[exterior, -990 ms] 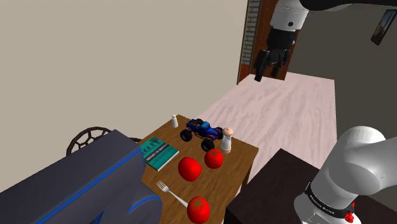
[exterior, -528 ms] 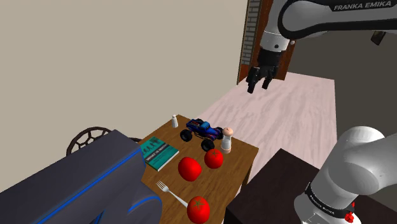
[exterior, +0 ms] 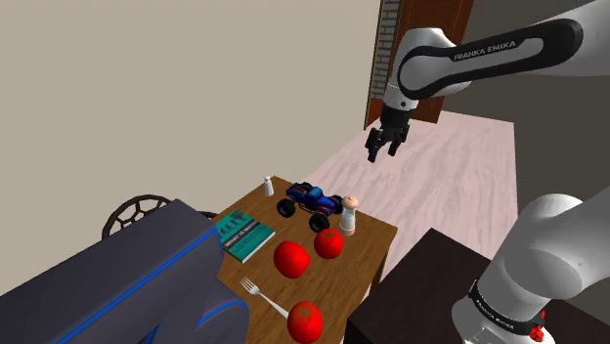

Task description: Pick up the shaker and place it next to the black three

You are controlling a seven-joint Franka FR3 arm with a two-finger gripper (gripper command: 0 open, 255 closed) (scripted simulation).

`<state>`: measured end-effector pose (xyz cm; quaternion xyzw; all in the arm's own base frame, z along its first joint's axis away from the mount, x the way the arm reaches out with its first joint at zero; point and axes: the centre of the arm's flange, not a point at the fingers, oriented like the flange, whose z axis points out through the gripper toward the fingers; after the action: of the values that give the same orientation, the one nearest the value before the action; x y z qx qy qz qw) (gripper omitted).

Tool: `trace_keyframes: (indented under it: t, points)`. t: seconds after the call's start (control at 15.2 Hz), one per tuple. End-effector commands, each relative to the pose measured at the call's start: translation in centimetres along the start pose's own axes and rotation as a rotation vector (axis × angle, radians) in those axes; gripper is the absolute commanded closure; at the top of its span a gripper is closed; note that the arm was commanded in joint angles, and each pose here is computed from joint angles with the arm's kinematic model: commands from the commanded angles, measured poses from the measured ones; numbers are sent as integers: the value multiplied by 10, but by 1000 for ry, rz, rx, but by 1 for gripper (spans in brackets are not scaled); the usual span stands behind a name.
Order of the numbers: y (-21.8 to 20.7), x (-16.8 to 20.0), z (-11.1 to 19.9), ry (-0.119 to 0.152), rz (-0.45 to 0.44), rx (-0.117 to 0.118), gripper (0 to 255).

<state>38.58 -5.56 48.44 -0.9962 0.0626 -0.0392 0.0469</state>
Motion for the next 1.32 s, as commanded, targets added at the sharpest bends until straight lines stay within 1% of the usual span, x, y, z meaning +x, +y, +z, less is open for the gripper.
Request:
trace_keyframes:
  t: [0.0, 1.25]
  points:
    - [9, 12, 26, -2, -1, 6, 0]
    - [82, 110, 251, -44, -9, 65, 0]
